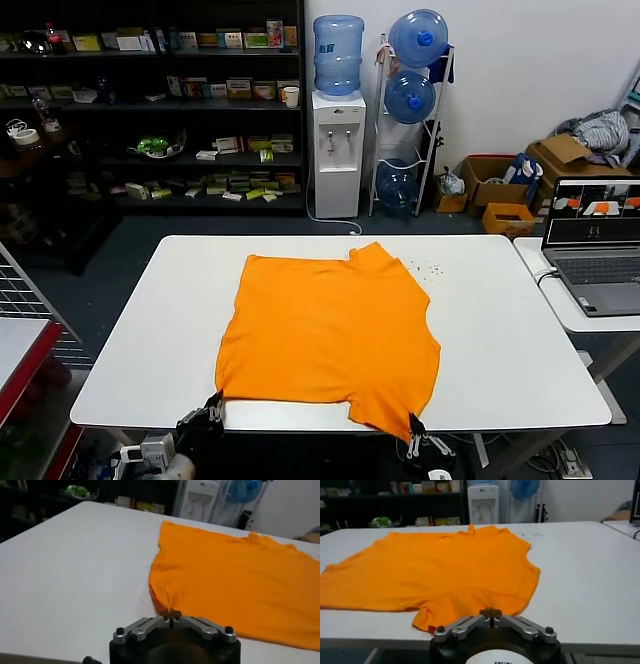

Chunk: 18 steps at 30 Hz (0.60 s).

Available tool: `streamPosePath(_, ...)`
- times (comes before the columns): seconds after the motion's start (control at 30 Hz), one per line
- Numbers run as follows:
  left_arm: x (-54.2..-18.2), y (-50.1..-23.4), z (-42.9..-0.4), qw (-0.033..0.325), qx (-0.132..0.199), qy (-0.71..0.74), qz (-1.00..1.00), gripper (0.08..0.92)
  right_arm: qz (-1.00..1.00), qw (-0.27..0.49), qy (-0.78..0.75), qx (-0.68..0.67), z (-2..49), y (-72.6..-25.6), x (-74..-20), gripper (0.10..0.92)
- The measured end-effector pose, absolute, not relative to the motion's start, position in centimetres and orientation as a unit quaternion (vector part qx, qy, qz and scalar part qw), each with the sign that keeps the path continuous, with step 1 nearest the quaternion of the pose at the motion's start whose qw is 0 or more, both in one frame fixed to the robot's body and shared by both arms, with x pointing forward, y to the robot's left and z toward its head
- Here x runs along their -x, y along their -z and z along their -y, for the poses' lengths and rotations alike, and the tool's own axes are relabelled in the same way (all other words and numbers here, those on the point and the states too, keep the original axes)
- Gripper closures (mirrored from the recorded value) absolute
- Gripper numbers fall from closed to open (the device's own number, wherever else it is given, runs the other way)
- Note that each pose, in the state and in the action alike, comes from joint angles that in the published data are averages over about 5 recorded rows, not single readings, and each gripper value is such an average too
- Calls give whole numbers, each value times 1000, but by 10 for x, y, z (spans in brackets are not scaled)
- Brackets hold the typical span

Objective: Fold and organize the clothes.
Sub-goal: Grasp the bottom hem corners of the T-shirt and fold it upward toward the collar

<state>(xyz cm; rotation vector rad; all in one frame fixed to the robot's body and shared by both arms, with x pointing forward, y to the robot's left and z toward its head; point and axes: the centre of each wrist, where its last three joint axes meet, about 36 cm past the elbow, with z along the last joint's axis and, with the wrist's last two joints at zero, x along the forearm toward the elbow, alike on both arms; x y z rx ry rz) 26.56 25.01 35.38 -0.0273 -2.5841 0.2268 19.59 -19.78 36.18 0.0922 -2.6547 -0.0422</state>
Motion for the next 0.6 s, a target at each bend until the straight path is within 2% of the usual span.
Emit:
streamPosePath(0.17, -256, -361, -248, 273, 7, -90, 958, 907, 973, 228, 25, -30, 199, -366, -197, 898)
streamPosePath(0.3, -257, -364, -248, 261, 8, -97, 961, 907, 977, 209, 33, -25, 201, -367, -211, 898)
streamPosePath(0.6, -295, -366, -254, 213, 28, -99, 972, 907, 984, 169, 48, -10, 204, -364, -270, 898)
